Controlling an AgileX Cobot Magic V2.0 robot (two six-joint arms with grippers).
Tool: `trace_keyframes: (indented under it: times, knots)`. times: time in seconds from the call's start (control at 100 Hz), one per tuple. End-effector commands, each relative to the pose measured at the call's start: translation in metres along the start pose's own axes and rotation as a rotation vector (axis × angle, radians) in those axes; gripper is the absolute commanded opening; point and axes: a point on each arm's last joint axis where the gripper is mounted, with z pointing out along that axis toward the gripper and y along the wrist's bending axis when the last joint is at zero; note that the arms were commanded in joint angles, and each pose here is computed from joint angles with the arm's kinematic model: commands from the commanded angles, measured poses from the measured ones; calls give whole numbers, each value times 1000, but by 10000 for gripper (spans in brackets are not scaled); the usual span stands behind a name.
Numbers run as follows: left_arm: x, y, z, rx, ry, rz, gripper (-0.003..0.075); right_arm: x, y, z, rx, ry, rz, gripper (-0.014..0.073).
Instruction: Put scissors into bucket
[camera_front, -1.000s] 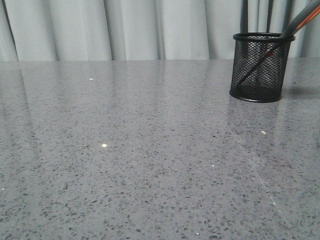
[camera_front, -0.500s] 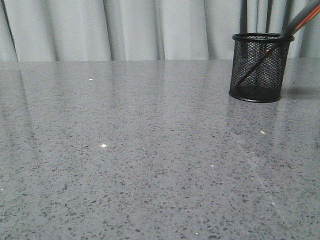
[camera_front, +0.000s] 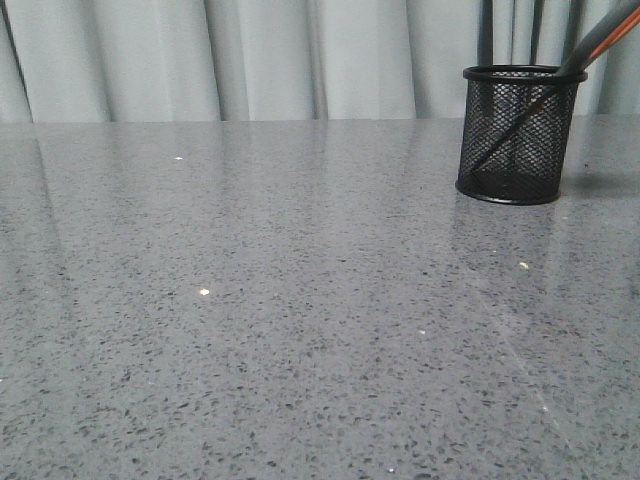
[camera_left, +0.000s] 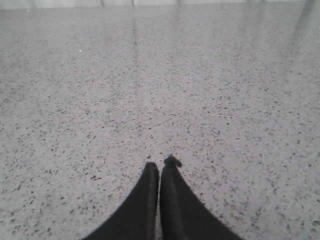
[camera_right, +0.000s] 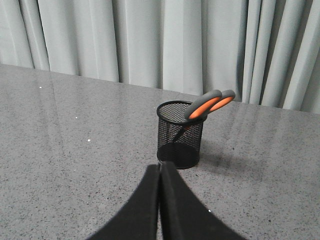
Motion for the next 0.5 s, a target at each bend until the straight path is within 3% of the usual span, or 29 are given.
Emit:
trace_keyframes:
  times: [0.0,0.39,0.49]
  knots:
    - [6,0,2,-1,-55,-5,-20,-12,-2,1,15,-75,7,-46]
    - [6,0,2,-1,-55,-5,-20,-12,-2,1,15,-74,7,-46]
    - [6,0,2,-1,-55,-5,-20,-2,-11,7,115,-26,-108,-46]
